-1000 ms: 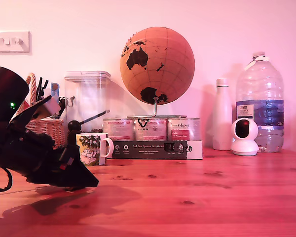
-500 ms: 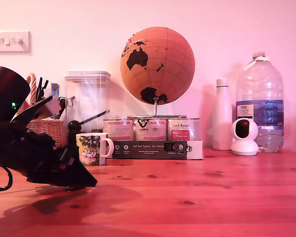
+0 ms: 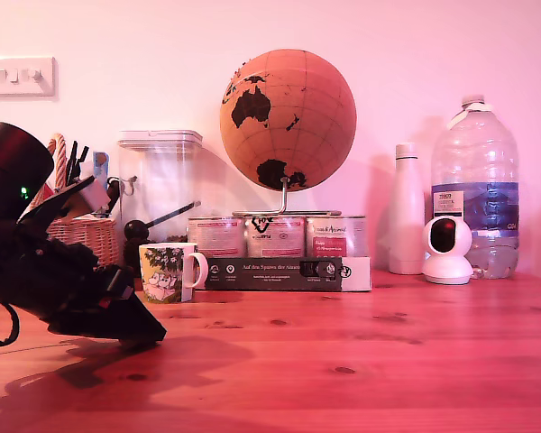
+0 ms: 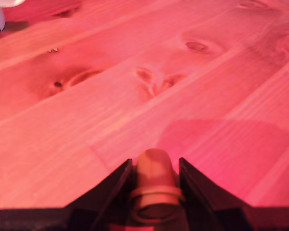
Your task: Pick up the coffee capsules on the table and drop them inside the coffee cup
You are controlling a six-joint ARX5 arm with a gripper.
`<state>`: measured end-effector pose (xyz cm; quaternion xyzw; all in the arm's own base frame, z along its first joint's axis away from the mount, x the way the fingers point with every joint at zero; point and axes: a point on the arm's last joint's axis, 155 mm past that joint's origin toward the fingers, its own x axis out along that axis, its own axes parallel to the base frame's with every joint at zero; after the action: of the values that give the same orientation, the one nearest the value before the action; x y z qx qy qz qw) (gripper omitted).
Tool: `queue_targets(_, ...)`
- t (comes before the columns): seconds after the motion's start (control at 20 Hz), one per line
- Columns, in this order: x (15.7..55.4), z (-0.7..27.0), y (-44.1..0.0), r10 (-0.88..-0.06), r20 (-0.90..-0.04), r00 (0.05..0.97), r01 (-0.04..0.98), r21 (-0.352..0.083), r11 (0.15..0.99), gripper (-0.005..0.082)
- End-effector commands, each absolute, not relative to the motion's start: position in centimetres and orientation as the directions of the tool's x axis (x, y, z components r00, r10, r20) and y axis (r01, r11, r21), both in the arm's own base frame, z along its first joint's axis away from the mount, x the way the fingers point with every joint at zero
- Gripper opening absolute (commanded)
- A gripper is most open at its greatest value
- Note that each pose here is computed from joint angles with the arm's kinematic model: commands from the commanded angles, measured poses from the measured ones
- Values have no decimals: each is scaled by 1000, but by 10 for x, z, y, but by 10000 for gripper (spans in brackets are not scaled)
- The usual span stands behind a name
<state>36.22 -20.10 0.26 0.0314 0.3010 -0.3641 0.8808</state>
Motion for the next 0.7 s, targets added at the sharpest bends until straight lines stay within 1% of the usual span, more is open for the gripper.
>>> queue_targets(0.0, 351, -2, -198, -618, -578, 534, 657, -176, 733, 161)
queue_targets(0.35, 346, 47, -194, -616, -549, 565, 652, -162, 741, 160)
queue_targets(0.45, 345, 60, -189, -598, -549, 584, 628, -162, 761, 160)
queue_targets(0.55, 347, 71, -183, -570, -548, 612, 605, -140, 784, 160)
queue_targets(0.65, 353, 84, -173, -534, -540, 650, 563, -129, 816, 160)
